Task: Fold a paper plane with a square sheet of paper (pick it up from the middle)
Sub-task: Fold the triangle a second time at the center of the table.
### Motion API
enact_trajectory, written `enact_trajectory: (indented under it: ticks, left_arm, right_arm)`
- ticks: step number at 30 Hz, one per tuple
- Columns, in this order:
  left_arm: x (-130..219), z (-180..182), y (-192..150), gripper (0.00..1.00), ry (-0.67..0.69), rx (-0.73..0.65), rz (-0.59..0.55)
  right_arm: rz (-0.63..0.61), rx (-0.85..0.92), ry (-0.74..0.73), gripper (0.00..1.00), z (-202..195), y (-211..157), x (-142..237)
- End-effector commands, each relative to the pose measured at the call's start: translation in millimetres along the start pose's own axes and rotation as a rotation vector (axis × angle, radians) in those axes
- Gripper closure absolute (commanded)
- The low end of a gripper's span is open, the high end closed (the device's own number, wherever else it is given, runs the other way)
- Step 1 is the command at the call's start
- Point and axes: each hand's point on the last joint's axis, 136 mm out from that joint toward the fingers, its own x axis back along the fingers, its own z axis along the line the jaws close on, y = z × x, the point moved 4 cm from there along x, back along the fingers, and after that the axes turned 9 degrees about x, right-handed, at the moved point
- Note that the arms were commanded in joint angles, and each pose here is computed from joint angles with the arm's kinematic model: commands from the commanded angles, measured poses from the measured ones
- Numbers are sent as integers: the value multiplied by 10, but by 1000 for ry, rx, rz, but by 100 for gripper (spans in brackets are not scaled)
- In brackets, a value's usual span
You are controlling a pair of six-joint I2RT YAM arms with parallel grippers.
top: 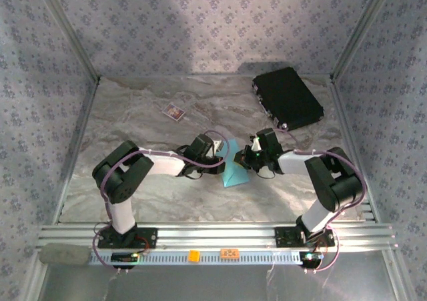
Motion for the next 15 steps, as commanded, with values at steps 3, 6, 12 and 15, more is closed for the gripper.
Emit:
enact_trajectory:
  ticks: [3,6,12,15]
  left_arm:
    - [-19,116,-68,98,49,10,35]
    - [-17,114,-61,98,48,10,34]
    - [-17,123,-67,98,51,10,35]
    - [-23,127,-66,98,51,11,36]
  right_arm:
    - [50,-57,-99,100,-288,-135,-70]
    - [48,-94,-126,100,-413,-169,-55]
    - [12,-65,-44,100,-149,19,100]
    - [-3,-22,-46,100,-45,130,174]
